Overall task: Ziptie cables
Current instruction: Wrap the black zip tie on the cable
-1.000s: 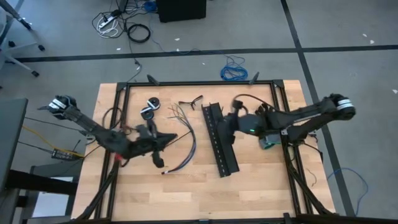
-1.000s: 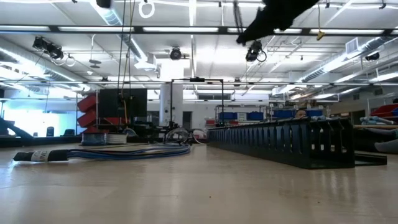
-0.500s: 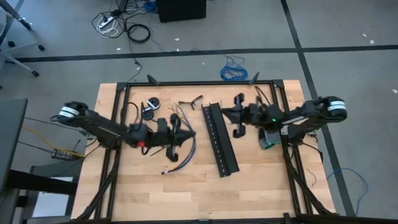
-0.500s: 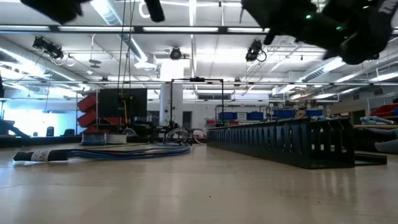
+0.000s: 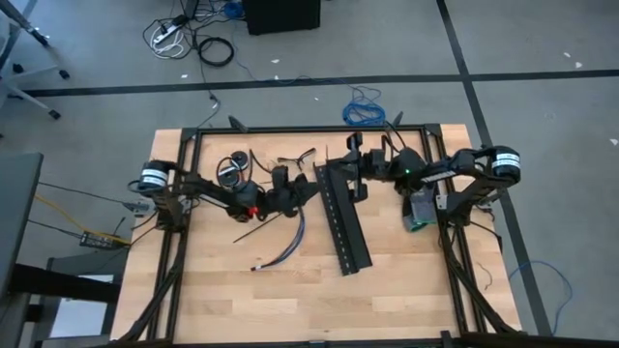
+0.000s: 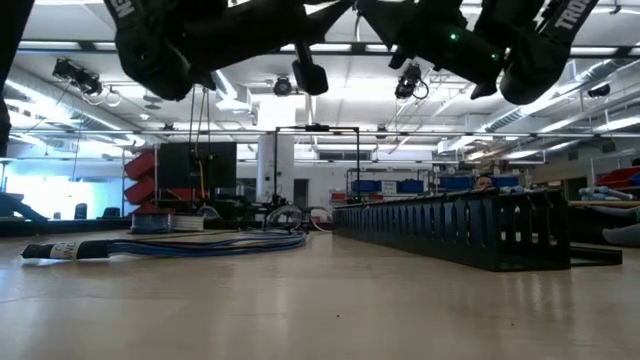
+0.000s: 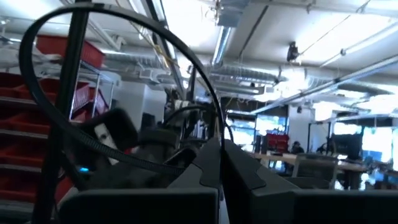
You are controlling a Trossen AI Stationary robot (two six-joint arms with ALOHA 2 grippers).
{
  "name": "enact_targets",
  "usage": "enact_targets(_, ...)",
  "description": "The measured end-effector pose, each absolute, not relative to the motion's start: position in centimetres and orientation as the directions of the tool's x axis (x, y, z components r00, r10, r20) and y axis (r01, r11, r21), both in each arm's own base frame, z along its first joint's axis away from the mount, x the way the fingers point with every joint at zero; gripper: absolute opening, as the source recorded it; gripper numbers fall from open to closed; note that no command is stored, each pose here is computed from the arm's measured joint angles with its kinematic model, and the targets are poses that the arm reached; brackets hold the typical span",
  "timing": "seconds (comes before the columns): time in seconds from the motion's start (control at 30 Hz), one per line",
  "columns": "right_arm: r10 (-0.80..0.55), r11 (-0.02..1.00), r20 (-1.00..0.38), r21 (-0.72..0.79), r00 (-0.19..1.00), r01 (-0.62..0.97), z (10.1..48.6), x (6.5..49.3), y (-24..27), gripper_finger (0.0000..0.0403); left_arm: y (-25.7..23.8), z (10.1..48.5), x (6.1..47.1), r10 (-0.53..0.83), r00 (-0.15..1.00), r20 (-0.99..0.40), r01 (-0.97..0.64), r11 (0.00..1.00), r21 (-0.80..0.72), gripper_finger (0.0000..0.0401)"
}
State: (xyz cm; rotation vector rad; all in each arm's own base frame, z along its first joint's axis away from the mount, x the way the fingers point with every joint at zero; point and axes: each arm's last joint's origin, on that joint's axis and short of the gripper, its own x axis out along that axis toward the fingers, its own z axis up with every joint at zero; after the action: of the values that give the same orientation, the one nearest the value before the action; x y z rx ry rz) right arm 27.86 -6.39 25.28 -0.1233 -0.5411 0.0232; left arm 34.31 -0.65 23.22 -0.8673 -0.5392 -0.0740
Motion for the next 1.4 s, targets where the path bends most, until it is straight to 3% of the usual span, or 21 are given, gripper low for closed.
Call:
enact_targets(0.2,0.060,0.992,0.481,-0.124,0.875,0.000,25.0,27.9,-6.8,0.0000,-0.1,24.2,34.8,0.122,0.843,0.523,0.316,0.674,-0.667,0.0025)
enact_targets(0.5,0.062,0.991,0.473,-0.132,0.879,0.001,25.0,27.8,-7.3,0.0000,0.4,24.4,35.8,0.118,0.877,0.466,0.313,0.597,-0.739,0.0154)
enact_targets(0.7,0.066,0.991,0.467,-0.133,0.882,-0.004,24.9,27.8,-7.3,0.0000,0.7,24.6,35.7,0.126,0.869,0.478,0.318,0.599,-0.735,0.0206)
enact_targets(1.2,0.069,0.991,0.466,-0.131,0.882,-0.008,24.9,27.8,-7.3,0.0000,1.1,24.4,35.8,0.139,0.876,0.461,0.284,0.625,-0.727,0.0218)
enact_targets(1.4,0.069,0.992,0.466,-0.129,0.882,-0.009,24.9,27.8,-7.3,0.0000,1.3,24.4,35.8,0.146,0.875,0.461,0.268,0.647,-0.714,0.0203)
